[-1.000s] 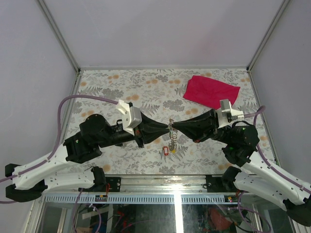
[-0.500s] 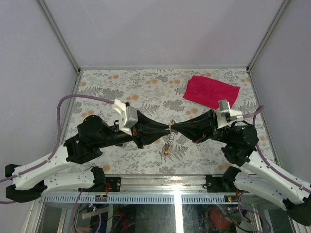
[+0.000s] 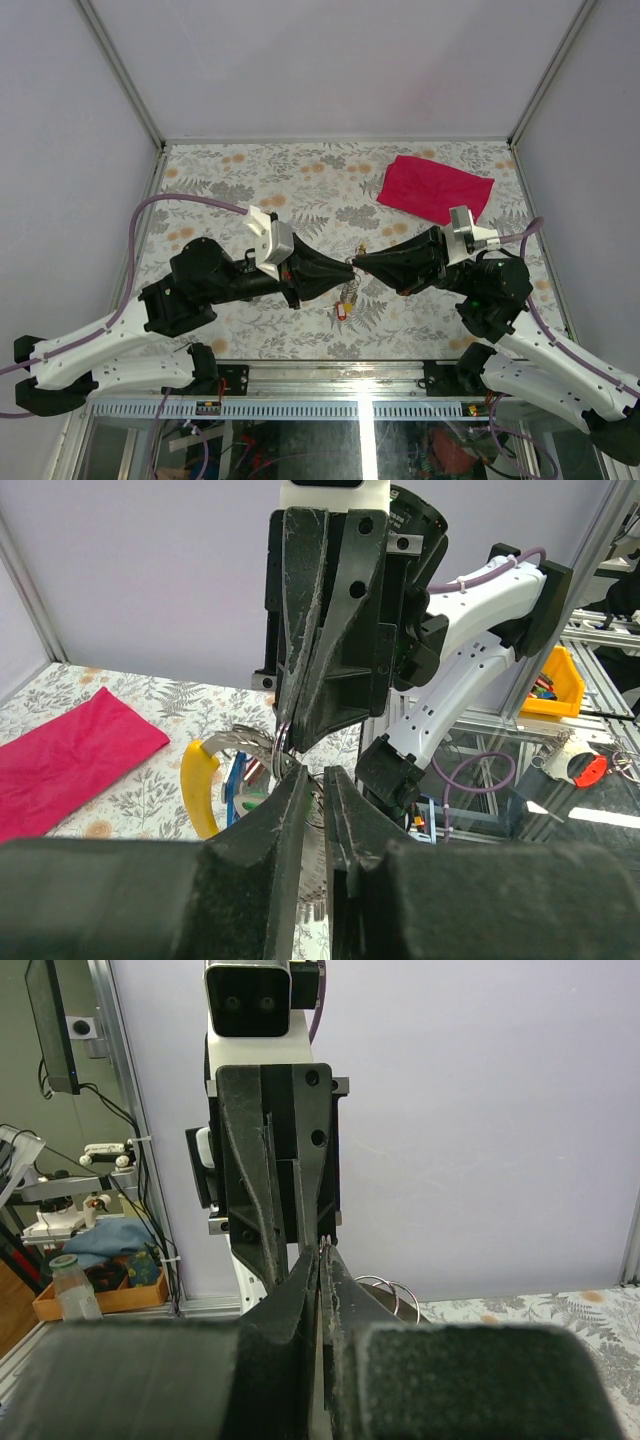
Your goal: Put the keys on the keyring
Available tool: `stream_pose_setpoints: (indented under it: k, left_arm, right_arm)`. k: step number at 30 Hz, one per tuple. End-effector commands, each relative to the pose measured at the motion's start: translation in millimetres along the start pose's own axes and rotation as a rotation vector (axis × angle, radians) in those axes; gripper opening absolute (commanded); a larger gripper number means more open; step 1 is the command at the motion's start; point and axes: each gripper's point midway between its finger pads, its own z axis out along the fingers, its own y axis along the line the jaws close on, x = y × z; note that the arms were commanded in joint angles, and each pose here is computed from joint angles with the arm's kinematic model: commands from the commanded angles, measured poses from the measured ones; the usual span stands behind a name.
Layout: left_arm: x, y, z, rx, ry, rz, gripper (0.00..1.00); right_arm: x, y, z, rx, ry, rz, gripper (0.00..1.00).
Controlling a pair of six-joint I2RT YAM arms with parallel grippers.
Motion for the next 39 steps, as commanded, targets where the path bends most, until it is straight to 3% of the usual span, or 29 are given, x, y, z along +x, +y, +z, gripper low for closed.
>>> stream_pose_setpoints:
  k: [1, 9, 17, 23, 25, 30, 36, 39]
  left_arm:
    - [-13.5, -4.7, 3.1, 0.022, -0.058, 0.006, 0.11]
    - [-21.9, -7.2, 0.8, 0.032, -0.078, 0.012, 0.0]
    - [-23.2, -12.1, -3.2, 0.054, -0.016, 0.036, 0.0]
    - [-14.9, -11.8, -7.8, 0.059, 0.094, 0.064, 0.0]
    - [-10.0, -12.0, -8.8, 0.064, 0.129, 0.071, 0.0]
    - [-2.9, -13.5, -8.7, 0.076, 0.16, 0.063, 0.0]
    - [11.5, 3.6, -10.6, -0.038, 0.174, 0.0, 0.0]
    - [27.0, 16.2, -14.8, -0.122, 0.184, -0.048, 0.08]
  right_arm:
    - [-32.0, 17.9, 2.6, -0.07, -0.088, -0.068, 0.0]
    - [-27.6, 19.2, 2.2, -0.081, -0.069, -0.063, 0.0]
    - [-17.9, 15.3, -1.9, -0.052, 0.002, -0.088, 0.0]
    - [-19.4, 13.7, -8.4, -0.012, 0.052, -0.137, 0.14]
    - [-20.5, 14.5, -9.6, -0.009, 0.062, -0.143, 0.01]
    - [-22.6, 14.1, -11.0, 0.004, 0.058, -0.144, 0.0]
    - [-12.7, -19.9, -34.2, 0.253, 0.15, -0.146, 0.0]
    - [5.0, -46.9, -58.1, 0.448, 0.272, -0.119, 0.05]
